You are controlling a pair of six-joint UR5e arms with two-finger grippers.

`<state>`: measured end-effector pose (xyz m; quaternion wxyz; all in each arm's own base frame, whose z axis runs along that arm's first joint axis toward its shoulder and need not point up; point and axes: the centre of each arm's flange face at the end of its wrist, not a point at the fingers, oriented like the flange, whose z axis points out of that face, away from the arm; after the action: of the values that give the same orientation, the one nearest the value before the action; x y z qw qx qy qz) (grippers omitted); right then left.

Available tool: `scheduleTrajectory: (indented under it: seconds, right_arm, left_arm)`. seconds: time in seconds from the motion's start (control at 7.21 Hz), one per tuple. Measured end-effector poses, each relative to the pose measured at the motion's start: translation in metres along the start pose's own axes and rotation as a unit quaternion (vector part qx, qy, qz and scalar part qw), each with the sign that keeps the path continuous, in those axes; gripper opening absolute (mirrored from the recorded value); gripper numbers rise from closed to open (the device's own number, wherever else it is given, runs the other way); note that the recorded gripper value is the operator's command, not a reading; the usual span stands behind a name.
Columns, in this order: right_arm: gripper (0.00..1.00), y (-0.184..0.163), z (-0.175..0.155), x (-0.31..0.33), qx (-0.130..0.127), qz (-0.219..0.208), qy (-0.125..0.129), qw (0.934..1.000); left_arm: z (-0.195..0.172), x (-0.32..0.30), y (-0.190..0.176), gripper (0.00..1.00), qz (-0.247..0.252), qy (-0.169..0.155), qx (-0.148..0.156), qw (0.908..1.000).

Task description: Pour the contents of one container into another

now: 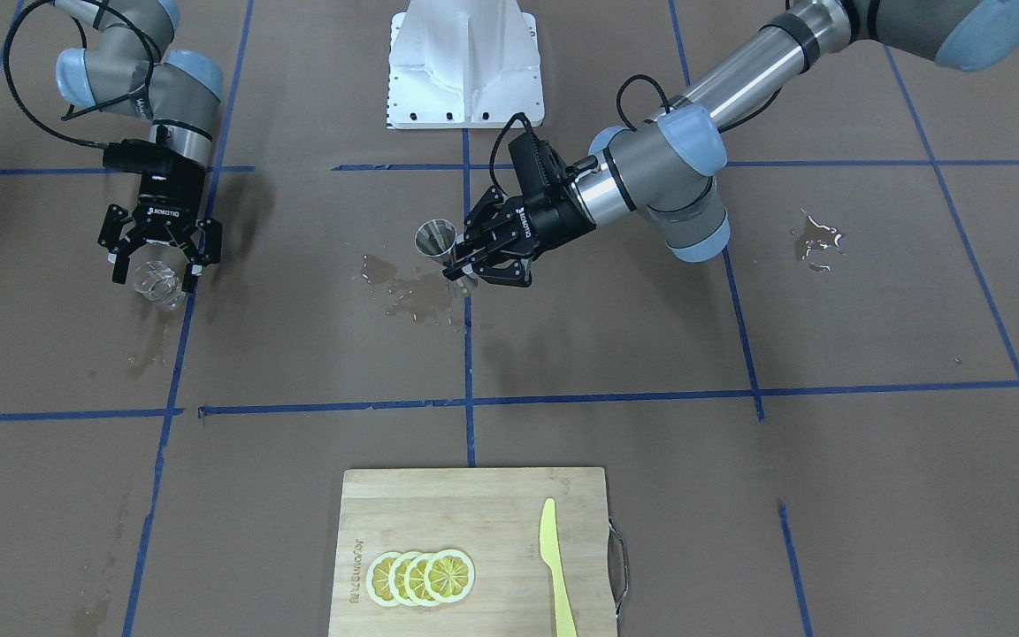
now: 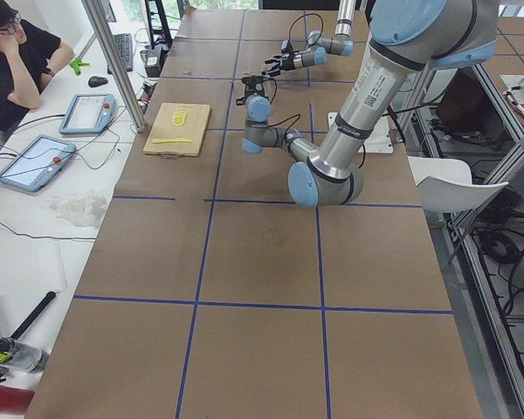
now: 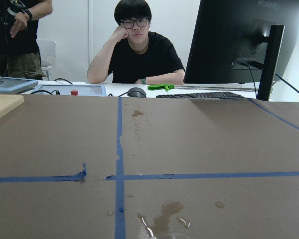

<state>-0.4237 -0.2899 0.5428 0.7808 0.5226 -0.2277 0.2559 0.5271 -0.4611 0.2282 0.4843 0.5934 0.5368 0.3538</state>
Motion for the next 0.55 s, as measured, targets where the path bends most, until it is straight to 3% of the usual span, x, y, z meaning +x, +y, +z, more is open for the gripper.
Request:
scheduleTrajectory:
  seconds: [0.42,0.55]
  right_arm:
    - [0.93,0.0117,0.0039,0.0066,0.001,-0.013,0.004,0.9999]
    - [0.83,0.0130,0.0037,0.0070,0.000,-0.014,0.004,0.9999]
  left_arm:
    - [0.0000,0.0000,0.0001,0.00,0.000,0.000,0.000,1.0000]
    - [-0.0001,0.0000,0.0000,0.00,0.000,0.000,0.000,1.0000]
